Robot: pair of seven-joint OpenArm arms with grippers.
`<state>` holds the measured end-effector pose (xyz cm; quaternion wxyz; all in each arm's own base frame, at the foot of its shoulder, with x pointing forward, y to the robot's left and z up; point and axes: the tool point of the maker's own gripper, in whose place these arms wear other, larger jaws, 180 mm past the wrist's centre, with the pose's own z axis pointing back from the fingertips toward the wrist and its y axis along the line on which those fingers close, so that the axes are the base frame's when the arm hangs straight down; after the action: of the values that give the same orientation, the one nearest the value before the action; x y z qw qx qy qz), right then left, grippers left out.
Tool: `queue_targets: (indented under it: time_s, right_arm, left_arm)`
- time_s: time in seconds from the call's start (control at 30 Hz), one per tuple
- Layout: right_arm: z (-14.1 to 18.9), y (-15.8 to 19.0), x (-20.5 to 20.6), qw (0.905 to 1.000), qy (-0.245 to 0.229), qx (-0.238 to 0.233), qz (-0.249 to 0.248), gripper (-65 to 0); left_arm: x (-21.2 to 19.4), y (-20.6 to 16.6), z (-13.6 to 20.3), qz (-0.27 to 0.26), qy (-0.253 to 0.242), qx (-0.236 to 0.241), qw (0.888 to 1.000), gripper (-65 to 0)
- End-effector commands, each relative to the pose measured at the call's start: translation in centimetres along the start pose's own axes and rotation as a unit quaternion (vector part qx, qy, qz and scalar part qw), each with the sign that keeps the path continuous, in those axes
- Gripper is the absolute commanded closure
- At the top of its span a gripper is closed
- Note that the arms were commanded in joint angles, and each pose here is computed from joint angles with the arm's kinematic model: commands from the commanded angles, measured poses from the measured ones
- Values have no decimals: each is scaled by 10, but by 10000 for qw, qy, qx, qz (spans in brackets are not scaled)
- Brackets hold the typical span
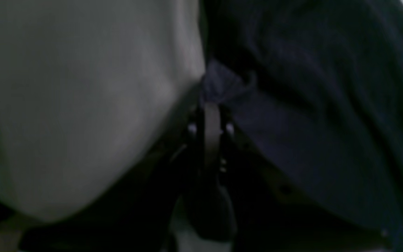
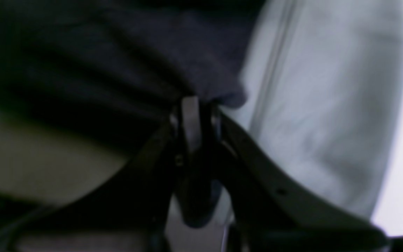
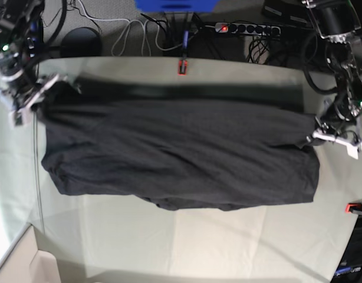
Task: Layout the t-shirt on the table in an organized manner, then fold the t-shirt properly
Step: 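Lift the t-shirt with both grippers and flip it over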
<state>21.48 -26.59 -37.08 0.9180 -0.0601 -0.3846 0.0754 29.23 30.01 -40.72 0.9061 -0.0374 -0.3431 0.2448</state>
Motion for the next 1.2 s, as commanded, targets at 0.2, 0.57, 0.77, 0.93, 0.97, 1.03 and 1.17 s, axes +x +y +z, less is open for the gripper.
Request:
queue_targets:
  time_s: [0.2,0.57,0.77,0.93,0.97,1.03,1.17]
  right_arm:
    - [-23,-49,99,9938,-996,-296,399,0]
    - [-40,-144,312,9702,-2355,-496,279,0]
    - [-3,-170,442,9537,-2966,-345,369,0]
    - [29,-160,514,9282,-3680,-116,530,0]
    - [20,-154,513,9306,-3614,-38,578,0]
    - [6,-146,508,9352,-3479,61,655,0]
    - [-9,-131,505,9395,-3344,231,704,0]
  left_arm:
    - [127,-60,17,-8,-1374,-577,9888,0]
    - [291,-207,25,-411,-2017,-1568,9659,0]
    - [374,-268,57,-833,-2703,-1615,9455,0]
    - [423,-287,93,-815,-3187,-1663,9296,0]
    - [422,-286,91,-809,-3177,-1655,9301,0]
    - [422,-285,90,-803,-3161,-1652,9308,0]
    - [422,-284,90,-807,-3135,-1639,9318,0]
